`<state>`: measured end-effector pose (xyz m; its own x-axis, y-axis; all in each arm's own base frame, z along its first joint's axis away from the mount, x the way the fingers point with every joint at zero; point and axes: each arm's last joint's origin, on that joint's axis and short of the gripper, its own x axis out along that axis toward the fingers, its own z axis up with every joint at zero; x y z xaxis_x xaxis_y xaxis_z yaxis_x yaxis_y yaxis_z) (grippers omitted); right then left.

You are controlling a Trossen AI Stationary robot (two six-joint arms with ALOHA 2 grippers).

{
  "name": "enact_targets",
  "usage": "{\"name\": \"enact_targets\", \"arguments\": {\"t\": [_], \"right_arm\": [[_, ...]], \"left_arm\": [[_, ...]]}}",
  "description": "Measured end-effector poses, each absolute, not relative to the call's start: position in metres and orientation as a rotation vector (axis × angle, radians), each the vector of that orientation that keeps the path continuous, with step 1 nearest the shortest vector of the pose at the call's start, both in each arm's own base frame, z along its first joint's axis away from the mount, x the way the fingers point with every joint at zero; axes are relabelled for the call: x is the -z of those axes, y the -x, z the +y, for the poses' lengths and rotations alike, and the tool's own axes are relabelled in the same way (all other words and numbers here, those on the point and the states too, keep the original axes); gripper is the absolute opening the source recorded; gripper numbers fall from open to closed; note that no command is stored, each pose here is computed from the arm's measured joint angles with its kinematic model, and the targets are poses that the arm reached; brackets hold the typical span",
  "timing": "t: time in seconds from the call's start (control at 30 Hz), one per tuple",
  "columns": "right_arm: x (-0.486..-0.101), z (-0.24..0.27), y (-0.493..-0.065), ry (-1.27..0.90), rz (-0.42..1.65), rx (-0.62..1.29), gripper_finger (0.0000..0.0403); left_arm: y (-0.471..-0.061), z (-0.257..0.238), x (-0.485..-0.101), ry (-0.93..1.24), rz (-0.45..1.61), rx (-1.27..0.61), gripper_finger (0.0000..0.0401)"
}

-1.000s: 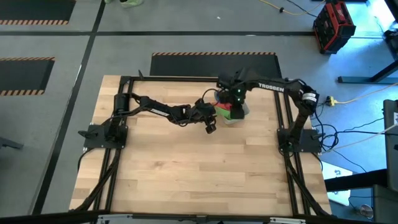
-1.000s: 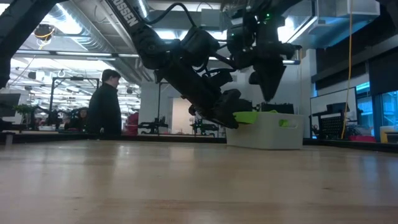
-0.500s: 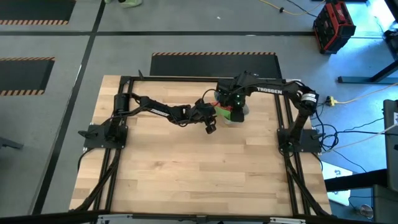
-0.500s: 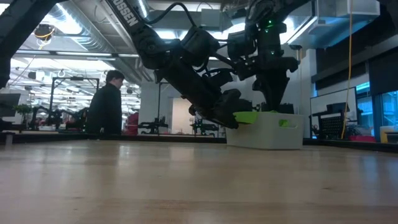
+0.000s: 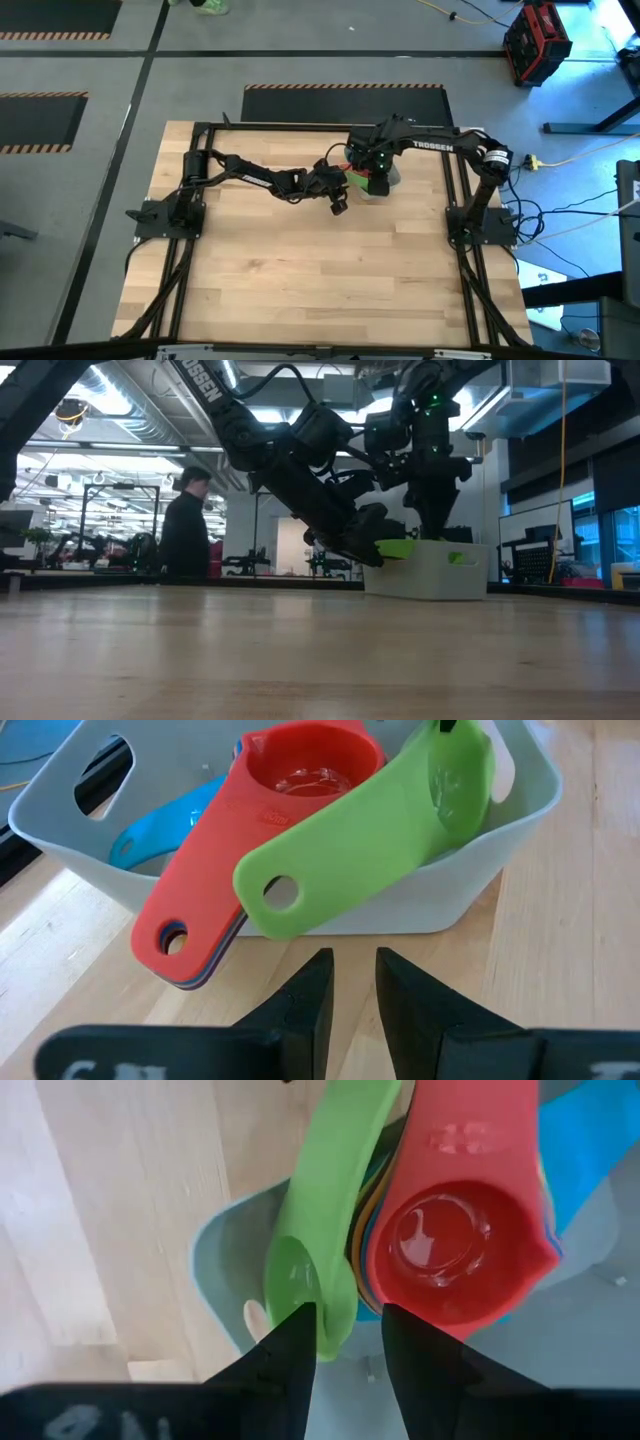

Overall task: Nest measuring cups in basket
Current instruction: Stack the green measuring cup on top of the red measuring cup into the gray bin

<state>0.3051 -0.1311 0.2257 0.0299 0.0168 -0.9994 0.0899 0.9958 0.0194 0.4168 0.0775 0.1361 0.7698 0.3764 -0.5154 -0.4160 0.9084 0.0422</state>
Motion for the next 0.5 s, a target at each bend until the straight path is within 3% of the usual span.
{"name": "enact_targets", "arguments": {"t": [0.27, 0.5], "right_arm": [[-0.21, -0.129, -0.301, -0.085, 1.559, 0.048, 0.0117], [-0.21, -0.13, -0.302, -0.076, 1.543, 0.052, 0.0068]], "left_arm": [[-0.417, 0.078, -0.136, 0.076, 0.542, -0.431, 0.0071], [-0.417, 0.078, -0.136, 0.075, 0.542, -0.431, 0.0071]]}}
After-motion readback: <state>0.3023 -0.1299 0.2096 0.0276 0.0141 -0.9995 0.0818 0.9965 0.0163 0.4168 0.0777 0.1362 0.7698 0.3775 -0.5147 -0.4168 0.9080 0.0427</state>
